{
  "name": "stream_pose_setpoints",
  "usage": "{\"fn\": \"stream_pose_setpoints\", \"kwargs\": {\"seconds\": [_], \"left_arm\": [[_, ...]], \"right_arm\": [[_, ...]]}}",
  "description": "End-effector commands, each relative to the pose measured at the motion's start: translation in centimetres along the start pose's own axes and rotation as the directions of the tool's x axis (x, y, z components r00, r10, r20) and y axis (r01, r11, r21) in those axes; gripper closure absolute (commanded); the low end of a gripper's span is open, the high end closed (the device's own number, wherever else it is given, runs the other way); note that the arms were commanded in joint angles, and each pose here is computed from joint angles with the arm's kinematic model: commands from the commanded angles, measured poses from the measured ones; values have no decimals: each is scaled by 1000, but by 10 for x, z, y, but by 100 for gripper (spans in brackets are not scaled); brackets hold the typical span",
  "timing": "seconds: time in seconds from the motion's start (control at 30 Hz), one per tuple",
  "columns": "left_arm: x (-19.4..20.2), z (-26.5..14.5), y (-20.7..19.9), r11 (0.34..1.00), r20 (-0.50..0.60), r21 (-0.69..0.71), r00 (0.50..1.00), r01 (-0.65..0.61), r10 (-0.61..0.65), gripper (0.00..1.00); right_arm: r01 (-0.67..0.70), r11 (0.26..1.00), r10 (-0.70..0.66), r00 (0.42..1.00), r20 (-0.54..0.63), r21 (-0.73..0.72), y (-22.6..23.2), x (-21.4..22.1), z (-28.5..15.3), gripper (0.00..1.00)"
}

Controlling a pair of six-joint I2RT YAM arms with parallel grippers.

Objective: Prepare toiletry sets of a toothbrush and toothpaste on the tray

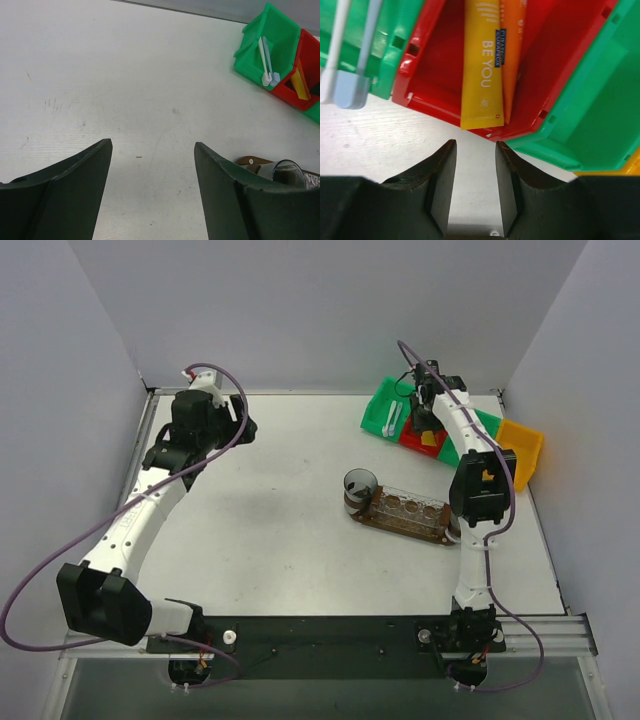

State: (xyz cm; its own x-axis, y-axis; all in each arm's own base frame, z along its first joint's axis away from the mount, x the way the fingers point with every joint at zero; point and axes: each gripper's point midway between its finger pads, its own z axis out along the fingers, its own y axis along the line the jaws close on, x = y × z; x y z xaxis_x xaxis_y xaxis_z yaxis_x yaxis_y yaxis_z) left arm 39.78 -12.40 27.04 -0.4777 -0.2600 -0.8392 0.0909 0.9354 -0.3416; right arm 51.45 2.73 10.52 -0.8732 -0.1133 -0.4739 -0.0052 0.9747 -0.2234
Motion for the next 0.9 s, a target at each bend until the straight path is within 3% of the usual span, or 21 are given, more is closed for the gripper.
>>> {"fn": "stream_pose_setpoints", "kwargs": {"seconds": [0.0,0.33,0.87], "left_arm": [[-31,2,4,1000,65,-23,998,-2,3,23],[-36,27,8,1000,43,-30,999,-4,5,23],[-33,44,11,1000,13,-24,1000,3,-3,23]], "right_arm": [[-15,996,12,1000,24,93,-29,-12,5,67],[-19,999,20,999,32,-51,-15,-19,39,62],[-1,996,4,999,36,-91,-1,-22,58,58]]}}
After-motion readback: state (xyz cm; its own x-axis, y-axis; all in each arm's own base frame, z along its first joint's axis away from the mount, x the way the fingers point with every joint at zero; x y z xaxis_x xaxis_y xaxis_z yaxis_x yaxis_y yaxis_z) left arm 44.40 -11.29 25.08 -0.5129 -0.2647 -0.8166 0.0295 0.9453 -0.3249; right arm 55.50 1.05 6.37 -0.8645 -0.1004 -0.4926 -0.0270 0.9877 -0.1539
